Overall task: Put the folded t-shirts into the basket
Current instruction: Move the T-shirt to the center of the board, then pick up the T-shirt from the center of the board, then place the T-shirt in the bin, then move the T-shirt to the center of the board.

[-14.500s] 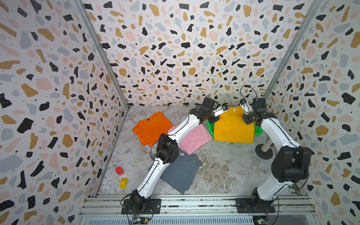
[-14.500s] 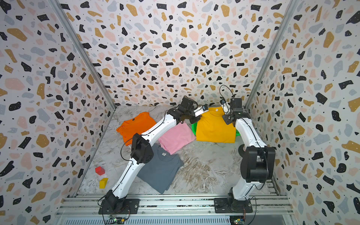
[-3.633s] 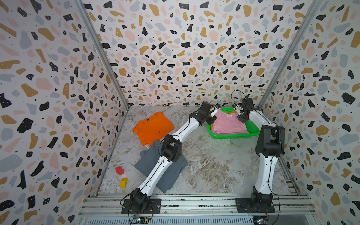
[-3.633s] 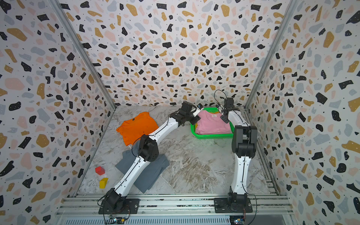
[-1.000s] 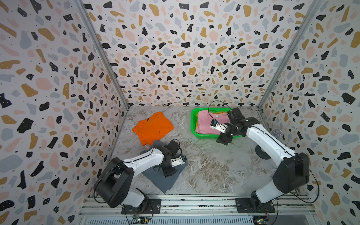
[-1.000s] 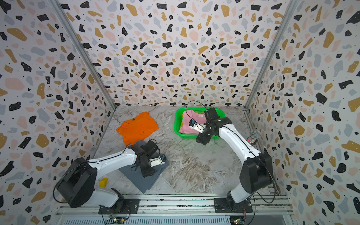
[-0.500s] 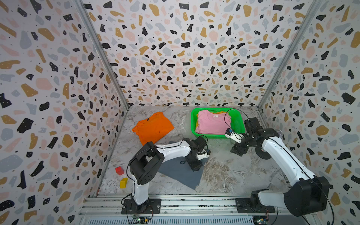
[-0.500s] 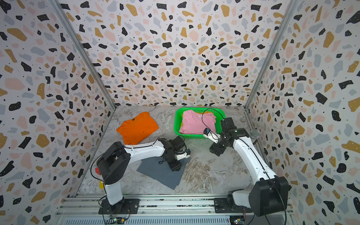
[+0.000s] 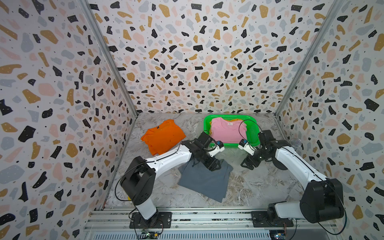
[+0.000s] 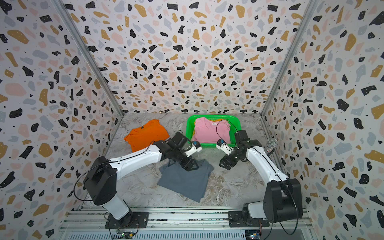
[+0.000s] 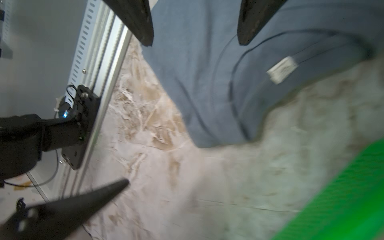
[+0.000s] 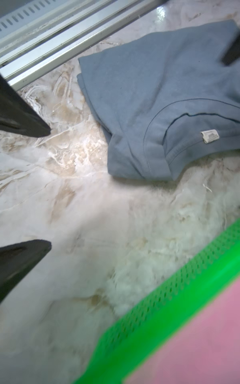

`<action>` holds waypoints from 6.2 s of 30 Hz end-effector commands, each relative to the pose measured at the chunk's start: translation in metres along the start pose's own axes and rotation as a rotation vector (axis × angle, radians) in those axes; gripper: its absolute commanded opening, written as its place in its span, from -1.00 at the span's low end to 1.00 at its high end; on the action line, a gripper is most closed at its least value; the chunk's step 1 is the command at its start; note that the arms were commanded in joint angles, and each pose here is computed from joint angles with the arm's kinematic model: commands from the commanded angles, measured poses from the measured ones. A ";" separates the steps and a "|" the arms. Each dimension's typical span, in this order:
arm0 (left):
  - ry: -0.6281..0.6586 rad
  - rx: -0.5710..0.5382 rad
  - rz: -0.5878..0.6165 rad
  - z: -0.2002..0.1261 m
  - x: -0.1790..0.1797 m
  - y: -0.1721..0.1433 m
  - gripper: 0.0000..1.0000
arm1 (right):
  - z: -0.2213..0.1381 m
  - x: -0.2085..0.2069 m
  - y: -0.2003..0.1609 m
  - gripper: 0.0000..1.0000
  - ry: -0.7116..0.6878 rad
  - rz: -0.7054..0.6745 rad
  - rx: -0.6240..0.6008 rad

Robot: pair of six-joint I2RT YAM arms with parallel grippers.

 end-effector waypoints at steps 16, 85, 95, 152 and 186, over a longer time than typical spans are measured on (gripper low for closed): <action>0.216 0.210 -0.252 0.000 0.152 -0.019 0.42 | 0.096 0.019 0.027 0.61 0.054 -0.112 0.143; -0.339 -0.348 -0.168 -0.019 0.012 0.171 -1.00 | -0.113 -0.118 0.047 -1.00 -0.566 -0.177 0.307; -0.229 -0.368 -0.236 -0.004 0.066 0.224 -1.00 | -0.103 -0.195 0.066 -1.00 -0.599 -0.128 0.317; 0.369 -0.393 0.052 -0.084 0.138 0.223 0.20 | -0.028 -0.264 0.102 -0.04 -0.482 -0.054 0.145; 0.638 0.019 -0.283 -0.157 0.328 0.019 0.43 | -0.029 -0.166 0.144 0.61 -0.286 -0.132 0.005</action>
Point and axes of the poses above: each gripper's point midway between its finger pads, its own z axis out along the fingers, its own x axis along the line the jaws close on, y = z × x, the point moved 2 cm from there along -z, back along the fingers, and after that the axes turned 15 degrees about -z, right-handed, at the moved point
